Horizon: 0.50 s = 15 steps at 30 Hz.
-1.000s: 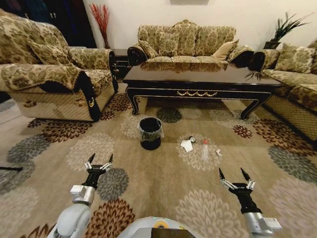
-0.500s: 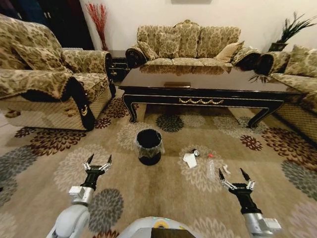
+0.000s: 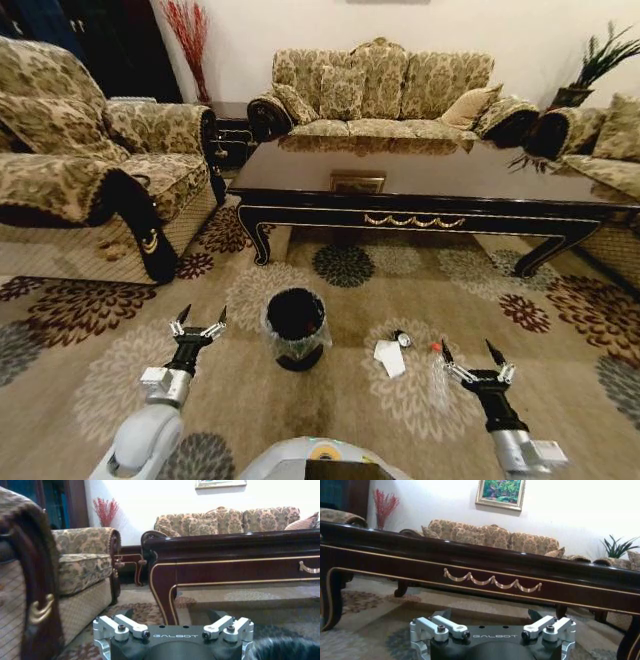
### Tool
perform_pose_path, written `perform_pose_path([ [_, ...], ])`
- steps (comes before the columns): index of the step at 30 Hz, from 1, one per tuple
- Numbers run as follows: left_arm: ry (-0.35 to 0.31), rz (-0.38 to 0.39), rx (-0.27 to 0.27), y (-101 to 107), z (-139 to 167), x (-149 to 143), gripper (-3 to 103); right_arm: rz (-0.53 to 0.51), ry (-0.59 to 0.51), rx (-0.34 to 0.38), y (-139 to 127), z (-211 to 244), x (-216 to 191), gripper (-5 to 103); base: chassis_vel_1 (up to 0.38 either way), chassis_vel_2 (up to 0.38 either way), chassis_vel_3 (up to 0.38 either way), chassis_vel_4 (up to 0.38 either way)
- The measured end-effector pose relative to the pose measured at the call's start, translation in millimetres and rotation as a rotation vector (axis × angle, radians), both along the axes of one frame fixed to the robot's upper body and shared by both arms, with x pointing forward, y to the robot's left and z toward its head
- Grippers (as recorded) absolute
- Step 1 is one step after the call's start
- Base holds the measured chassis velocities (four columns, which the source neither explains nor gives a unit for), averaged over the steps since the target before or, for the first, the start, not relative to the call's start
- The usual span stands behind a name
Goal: Move to the front of the table and pick up the trash from the floor, then place it into the trash bin.
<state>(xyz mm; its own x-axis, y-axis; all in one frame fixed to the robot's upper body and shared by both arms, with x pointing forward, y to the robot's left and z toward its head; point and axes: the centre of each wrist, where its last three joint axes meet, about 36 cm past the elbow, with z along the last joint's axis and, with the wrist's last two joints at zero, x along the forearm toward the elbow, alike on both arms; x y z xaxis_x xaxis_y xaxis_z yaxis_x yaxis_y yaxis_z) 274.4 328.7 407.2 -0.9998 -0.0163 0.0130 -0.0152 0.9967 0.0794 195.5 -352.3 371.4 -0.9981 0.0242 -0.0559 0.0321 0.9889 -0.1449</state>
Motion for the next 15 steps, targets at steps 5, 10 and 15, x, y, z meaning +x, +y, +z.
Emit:
perform_pose_path([
  [5,0.061,-0.043,-0.006,-27,17,10,99,-0.006,-0.008,0.002,2,0,3,100,-0.128,0.117,0.104,-0.101],
  [10,0.193,-0.021,0.022,-50,46,6,98,-0.008,-0.004,-0.006,2,-1,3,100,-0.018,0.004,0.008,-0.014],
  [15,0.323,-0.031,0.003,-67,82,4,98,-0.01,0.007,-0.013,0,-5,0,100,0.0,0.0,0.0,0.0],
])
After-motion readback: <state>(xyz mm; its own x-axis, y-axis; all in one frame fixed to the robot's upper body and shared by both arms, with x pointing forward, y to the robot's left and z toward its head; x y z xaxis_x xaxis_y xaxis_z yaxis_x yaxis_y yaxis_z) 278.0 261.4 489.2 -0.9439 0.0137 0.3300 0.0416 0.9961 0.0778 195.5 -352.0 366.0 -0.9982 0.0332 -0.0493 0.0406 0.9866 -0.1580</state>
